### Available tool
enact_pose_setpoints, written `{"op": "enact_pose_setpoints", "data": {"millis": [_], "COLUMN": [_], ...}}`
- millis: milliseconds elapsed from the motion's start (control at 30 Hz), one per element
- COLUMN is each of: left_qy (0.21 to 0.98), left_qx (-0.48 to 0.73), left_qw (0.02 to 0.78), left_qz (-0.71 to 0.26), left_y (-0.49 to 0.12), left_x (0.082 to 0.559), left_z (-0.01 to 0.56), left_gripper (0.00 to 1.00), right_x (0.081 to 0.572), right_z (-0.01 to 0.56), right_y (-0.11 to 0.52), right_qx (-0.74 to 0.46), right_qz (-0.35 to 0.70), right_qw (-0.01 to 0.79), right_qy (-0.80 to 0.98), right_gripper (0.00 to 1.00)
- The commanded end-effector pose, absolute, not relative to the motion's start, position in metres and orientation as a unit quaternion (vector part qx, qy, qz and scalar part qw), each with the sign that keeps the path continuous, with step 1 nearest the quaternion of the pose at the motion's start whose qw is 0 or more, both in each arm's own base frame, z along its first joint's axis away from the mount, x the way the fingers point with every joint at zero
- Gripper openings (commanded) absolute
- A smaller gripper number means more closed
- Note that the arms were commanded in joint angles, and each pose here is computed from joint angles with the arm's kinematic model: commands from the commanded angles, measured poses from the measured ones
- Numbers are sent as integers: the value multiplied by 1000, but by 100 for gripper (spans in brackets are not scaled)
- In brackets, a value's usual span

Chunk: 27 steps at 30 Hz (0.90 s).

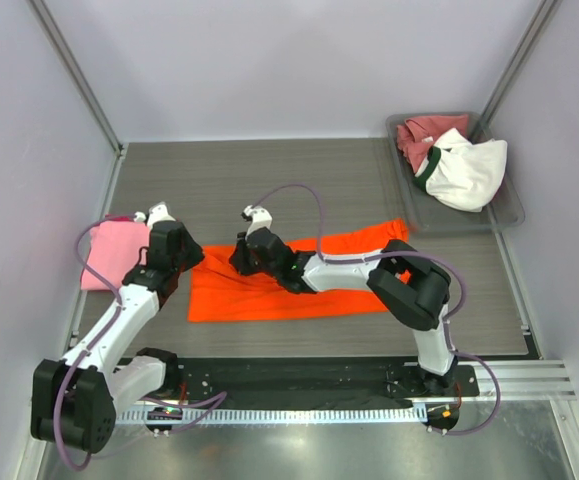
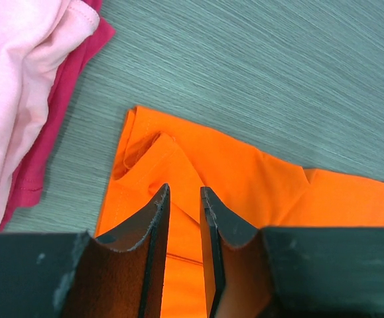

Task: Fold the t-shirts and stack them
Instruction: Fold the tshirt

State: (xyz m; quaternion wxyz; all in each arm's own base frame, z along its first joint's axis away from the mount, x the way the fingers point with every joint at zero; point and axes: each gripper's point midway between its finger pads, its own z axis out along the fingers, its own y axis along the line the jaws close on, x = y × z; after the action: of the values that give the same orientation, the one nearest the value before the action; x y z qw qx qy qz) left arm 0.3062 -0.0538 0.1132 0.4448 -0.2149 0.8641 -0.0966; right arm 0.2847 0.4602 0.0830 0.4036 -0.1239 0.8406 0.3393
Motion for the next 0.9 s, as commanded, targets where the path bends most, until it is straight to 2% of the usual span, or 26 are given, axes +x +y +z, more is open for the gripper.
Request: {"op": "enact_pose_setpoints", "data": {"millis": [0,433,600,867], "left_qy": [851,825,825,827], "left_qx": [-216,-279,-278,-276], "left_qw": [470,489,489,487], "left_qz": [-95,-52,-53,-52], "left_y": [-51,-25,-25,-26], "left_x": [311,303,304,303], "left_z": [124,128,129,129], "left_gripper": [26,25,25,25], "right_x": [307,338,321,289], "right_z": [83,52,40,50], "right_y": [471,490,496,503], "right_qx": [-105,-97,-120,-156], "right_qz": [313,279,309,343], "right_qw": [418,418,390,400], "right_qy": [846,859,859,836], "right_gripper": [14,14,13,13]}}
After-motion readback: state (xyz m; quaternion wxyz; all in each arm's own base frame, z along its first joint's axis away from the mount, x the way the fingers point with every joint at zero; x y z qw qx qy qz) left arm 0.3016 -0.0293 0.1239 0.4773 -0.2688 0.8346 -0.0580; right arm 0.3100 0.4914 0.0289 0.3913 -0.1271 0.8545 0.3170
